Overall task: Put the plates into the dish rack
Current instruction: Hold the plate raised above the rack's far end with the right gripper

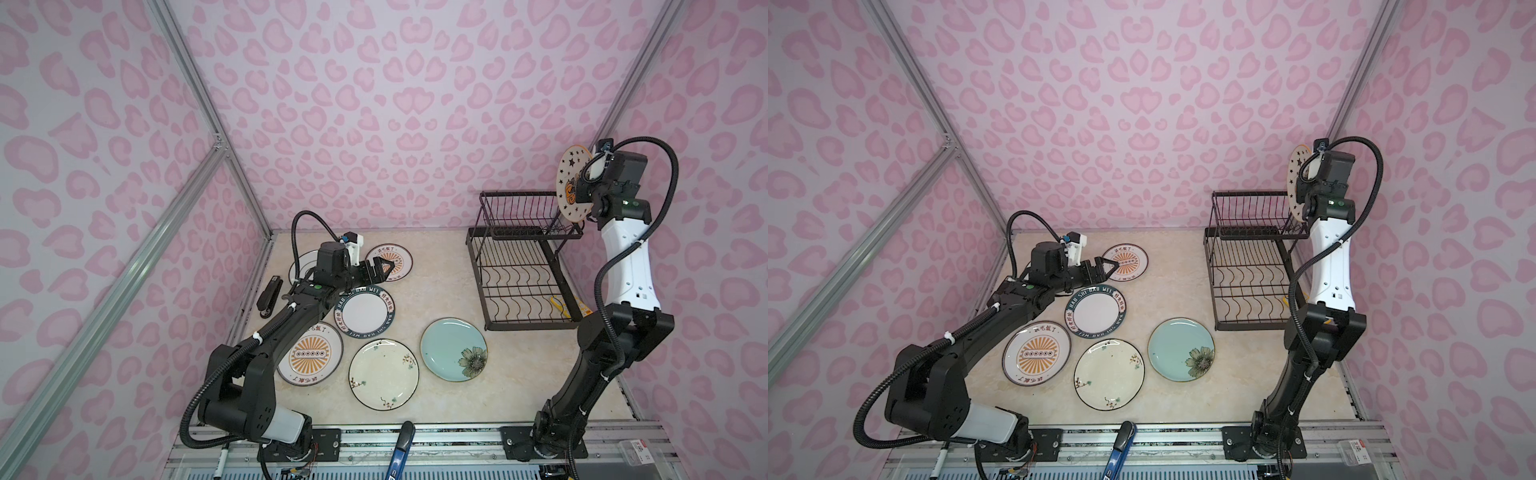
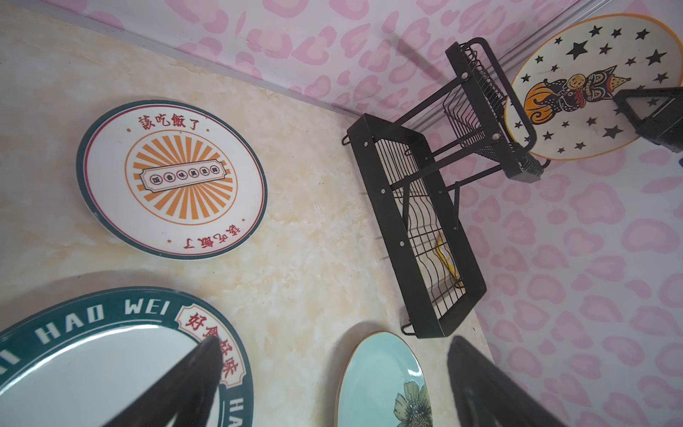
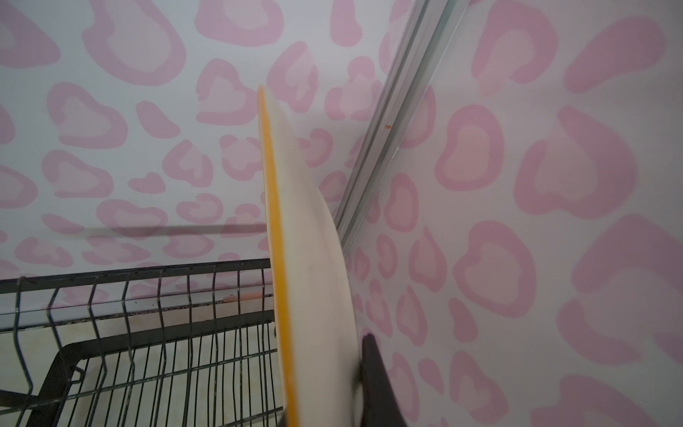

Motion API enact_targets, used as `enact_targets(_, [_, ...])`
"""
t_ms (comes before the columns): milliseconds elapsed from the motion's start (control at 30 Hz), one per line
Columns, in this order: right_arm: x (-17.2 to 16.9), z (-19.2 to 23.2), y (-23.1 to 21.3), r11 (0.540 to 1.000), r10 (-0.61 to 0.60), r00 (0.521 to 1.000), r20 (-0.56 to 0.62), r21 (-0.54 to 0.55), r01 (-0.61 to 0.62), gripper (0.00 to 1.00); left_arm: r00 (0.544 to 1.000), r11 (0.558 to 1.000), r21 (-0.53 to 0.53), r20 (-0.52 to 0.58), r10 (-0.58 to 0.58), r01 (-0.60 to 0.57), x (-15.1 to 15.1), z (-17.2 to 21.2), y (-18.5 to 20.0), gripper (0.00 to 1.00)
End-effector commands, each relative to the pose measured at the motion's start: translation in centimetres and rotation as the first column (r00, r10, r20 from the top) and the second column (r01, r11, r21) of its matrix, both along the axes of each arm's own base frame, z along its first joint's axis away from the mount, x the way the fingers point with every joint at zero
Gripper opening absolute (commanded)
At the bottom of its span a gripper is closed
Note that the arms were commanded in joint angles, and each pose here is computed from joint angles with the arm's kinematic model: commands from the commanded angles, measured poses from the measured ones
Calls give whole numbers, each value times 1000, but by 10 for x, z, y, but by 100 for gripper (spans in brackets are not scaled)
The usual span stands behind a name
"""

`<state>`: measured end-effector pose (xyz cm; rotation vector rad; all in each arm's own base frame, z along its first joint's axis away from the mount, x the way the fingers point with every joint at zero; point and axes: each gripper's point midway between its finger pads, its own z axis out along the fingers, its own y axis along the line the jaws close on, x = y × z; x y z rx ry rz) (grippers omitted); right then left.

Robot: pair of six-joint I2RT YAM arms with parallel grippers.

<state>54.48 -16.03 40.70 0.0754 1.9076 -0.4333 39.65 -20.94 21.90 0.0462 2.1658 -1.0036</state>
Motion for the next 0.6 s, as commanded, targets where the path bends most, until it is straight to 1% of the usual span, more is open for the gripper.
enact_targets(0, [8,28,0,999,15,994,105,-34,-11,0,1000,1000,-2,28,-6,6,4,7,-1,97])
enact_targets(333, [9,24,6,998,43,995,86,-53,-38,0,1000,1000,-1,30,-7,7,5,7,-2,97])
enact_targets(567, [2,20,7,997,26,997,77,-79,-20,0,999,1000,-6,35,-9,9,7,9,-3,97])
